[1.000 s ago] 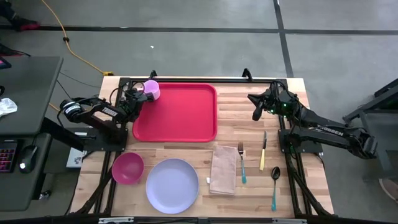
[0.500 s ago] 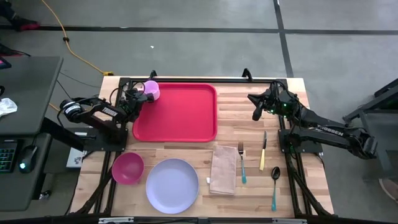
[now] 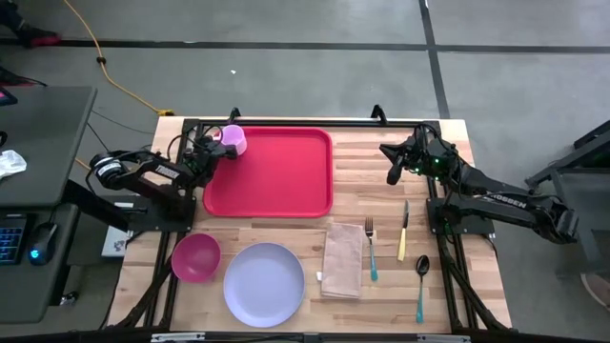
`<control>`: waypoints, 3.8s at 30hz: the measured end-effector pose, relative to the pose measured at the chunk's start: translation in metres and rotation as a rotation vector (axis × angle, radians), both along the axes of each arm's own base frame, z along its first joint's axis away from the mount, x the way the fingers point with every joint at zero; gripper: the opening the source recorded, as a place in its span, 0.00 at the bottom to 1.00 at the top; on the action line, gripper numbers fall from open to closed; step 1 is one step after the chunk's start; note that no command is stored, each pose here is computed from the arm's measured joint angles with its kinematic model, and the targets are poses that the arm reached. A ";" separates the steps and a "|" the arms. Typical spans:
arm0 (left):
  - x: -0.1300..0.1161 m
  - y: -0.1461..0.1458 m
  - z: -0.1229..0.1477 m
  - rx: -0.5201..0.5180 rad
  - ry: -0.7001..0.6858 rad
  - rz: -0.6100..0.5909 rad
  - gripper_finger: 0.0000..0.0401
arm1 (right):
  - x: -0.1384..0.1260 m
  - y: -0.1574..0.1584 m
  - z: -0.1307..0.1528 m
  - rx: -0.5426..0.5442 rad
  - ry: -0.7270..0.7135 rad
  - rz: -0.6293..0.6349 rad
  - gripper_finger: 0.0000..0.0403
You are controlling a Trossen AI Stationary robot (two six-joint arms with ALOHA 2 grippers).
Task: Set up tray
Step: Put the pink mug on the red tray, then put the blue plate to the bottom right of the pink mug on the red tray
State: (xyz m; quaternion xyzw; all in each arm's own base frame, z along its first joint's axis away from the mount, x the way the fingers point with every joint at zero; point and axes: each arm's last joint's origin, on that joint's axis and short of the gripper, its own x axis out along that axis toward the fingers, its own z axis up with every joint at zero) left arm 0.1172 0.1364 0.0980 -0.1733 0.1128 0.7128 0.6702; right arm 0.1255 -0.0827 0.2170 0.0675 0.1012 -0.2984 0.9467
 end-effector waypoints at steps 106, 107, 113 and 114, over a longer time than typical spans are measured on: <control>-0.121 -0.139 0.189 0.019 -0.364 -0.735 0.40 | 0.004 0.006 0.004 0.174 -0.152 0.079 0.04; -0.119 -0.137 0.190 0.055 -0.365 -0.731 0.40 | 0.005 0.006 0.004 0.169 -0.156 0.073 0.04; -0.096 -0.117 0.171 0.108 -0.381 -0.759 0.40 | 0.006 0.008 0.007 0.147 -0.171 0.047 0.04; -0.093 -0.114 0.166 0.113 -0.386 -0.766 0.40 | 0.006 0.008 0.007 0.146 -0.170 0.043 0.04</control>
